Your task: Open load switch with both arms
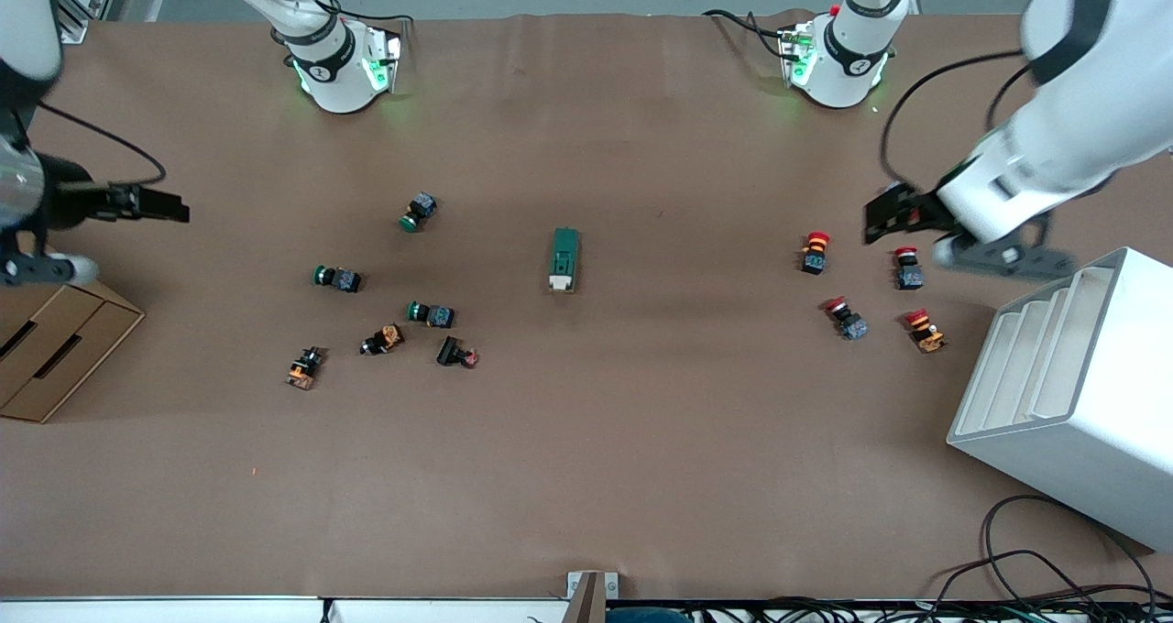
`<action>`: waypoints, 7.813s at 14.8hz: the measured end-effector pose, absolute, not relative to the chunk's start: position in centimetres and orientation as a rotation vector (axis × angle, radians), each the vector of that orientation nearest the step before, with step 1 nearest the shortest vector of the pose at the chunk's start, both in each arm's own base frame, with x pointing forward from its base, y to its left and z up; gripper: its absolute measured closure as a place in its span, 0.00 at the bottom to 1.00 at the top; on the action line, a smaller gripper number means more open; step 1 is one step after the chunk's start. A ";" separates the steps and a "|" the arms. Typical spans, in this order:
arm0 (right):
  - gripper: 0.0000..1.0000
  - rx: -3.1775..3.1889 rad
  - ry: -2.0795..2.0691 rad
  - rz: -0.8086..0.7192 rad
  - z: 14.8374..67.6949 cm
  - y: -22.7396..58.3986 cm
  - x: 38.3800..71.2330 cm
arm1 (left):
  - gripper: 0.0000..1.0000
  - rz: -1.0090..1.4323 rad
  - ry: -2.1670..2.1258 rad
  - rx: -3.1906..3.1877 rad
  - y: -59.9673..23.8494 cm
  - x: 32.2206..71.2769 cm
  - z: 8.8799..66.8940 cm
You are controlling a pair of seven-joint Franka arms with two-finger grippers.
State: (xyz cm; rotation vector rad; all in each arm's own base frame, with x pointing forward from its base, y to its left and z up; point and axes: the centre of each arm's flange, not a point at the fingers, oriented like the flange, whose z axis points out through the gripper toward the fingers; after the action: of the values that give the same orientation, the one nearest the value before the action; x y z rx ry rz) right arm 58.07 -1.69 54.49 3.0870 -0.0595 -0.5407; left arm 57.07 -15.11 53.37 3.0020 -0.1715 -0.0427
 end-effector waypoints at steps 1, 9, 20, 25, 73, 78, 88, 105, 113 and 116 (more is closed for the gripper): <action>0.00 3.062 -0.055 -0.563 53.3 -1.7 58.5 | 0.00 -0.059 -0.149 2.997 -16.8 57.1 51.9; 0.00 2.963 -0.616 -0.532 51.1 14.1 58.5 | 0.00 -0.013 -0.176 2.974 -32.5 56.0 39.4; 0.00 2.734 -1.192 -0.446 38.1 28.9 59.8 | 0.02 0.110 0.011 3.038 -47.6 45.7 31.1; 0.00 2.628 -1.344 -0.423 33.6 31.5 59.6 | 0.02 0.198 0.113 3.120 -51.9 37.6 28.1; 0.00 2.052 -1.822 -0.539 24.2 47.4 50.8 | 0.00 1.504 -0.154 2.699 -56.6 19.9 8.4; 0.00 2.038 -1.706 -0.594 23.9 47.3 49.3 | 0.00 1.520 -0.180 2.684 -56.5 20.1 8.1; 0.00 2.021 -1.601 -0.705 21.6 46.7 47.7 | 0.00 1.554 -0.220 2.662 -56.2 20.7 7.5; 0.00 2.745 -0.759 -0.668 35.0 26.9 61.9 | 0.00 1.558 -0.220 2.662 -56.2 20.8 7.4; 0.00 3.022 -0.152 -0.507 46.0 9.4 65.5 | 0.01 1.597 -0.103 2.744 -55.9 22.7 8.1; 0.00 3.042 -0.070 -0.426 49.7 5.1 65.2 | 0.01 1.595 -0.047 2.782 -56.6 24.0 9.3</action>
State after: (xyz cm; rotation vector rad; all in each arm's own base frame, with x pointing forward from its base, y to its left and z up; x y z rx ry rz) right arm 65.20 5.06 49.71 3.0425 -0.0700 -0.4256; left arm 23.97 -56.60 9.33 2.7818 -0.0473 1.5946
